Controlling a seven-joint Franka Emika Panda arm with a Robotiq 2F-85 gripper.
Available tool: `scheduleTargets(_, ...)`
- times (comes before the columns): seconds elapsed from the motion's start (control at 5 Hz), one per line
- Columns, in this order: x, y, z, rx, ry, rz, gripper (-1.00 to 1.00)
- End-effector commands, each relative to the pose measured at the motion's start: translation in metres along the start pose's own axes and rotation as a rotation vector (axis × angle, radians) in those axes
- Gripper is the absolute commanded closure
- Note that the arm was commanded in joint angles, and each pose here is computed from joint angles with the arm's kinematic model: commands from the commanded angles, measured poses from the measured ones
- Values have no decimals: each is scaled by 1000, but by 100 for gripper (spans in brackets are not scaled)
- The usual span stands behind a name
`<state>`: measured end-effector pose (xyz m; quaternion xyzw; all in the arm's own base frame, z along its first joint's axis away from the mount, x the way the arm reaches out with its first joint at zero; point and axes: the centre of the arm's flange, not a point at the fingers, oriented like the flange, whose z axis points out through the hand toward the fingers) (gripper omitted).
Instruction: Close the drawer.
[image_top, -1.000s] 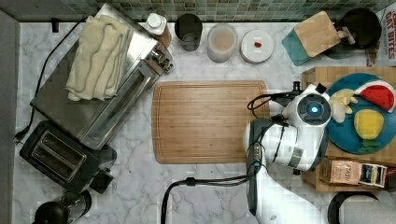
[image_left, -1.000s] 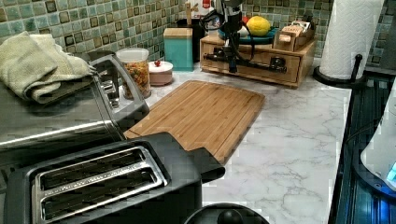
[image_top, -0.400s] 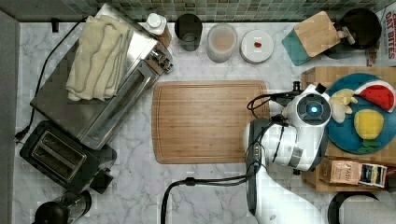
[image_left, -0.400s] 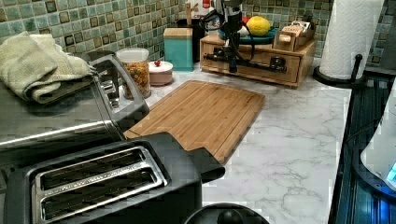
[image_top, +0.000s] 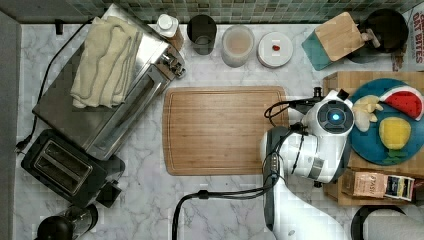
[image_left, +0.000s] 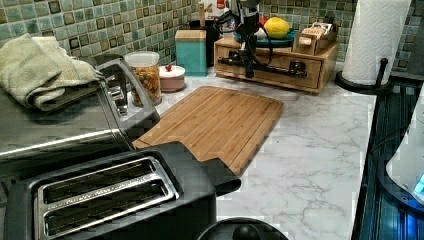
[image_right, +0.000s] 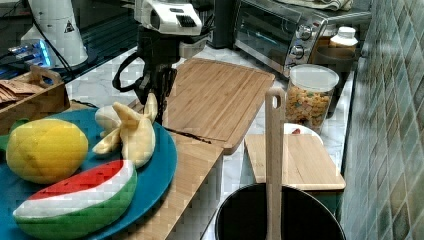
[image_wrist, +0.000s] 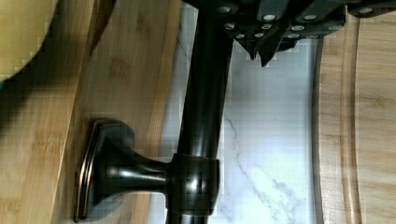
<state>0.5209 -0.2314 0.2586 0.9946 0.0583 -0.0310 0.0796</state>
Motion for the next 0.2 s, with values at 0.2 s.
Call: scheduleTargets(0.2, -47, 151, -86, -172, 152, 263, 100)
